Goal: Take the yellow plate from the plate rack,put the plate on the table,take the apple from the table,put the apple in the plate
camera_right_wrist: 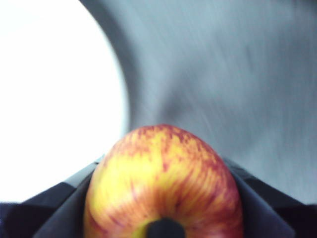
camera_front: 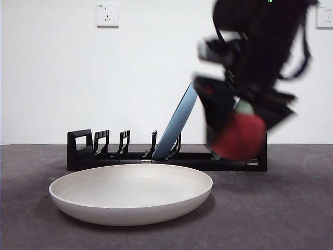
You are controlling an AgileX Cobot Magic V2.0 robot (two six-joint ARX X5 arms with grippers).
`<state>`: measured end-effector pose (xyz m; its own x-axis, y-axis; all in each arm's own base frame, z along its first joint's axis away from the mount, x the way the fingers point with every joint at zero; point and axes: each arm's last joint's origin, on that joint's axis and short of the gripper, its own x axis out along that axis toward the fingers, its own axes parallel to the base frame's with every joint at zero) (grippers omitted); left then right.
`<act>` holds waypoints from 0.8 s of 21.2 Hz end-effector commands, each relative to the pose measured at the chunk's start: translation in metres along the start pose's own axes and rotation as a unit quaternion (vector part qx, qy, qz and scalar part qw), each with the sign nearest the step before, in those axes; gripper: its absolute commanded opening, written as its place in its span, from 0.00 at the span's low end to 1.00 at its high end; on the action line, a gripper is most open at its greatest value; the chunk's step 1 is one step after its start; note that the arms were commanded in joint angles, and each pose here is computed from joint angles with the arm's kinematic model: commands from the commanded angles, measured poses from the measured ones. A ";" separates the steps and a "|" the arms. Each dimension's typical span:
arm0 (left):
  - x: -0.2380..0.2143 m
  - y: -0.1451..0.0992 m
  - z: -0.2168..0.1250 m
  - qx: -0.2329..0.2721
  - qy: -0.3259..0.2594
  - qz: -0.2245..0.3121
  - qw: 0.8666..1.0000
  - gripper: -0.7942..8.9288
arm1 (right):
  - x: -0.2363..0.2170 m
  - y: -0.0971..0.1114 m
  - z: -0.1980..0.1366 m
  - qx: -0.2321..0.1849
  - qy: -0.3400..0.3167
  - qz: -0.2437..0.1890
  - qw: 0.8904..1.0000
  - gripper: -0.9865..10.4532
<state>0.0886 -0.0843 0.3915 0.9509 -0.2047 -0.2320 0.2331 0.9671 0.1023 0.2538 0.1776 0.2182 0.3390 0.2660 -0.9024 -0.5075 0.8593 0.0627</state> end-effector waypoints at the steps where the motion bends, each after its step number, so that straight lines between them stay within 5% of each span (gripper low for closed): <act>1: 0.000 0.001 0.000 0.005 -0.002 0.004 1.000 0.37 | -0.016 0.018 0.018 -0.018 -0.042 0.017 0.999 0.08; 8: 0.000 0.001 0.000 0.018 -0.002 0.018 1.000 0.37 | -0.025 0.070 0.045 -0.085 -0.088 0.057 0.991 0.07; 17: 0.000 0.002 -0.002 0.035 0.005 0.018 0.999 0.37 | 0.055 0.096 0.044 -0.116 0.024 0.049 0.992 0.08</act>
<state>0.0886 -0.0832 0.3903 0.9552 -0.1752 -0.2384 0.2184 0.9612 0.1688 0.2580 0.2919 0.1948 0.2454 0.3161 -0.9164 -0.6999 0.7118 0.0580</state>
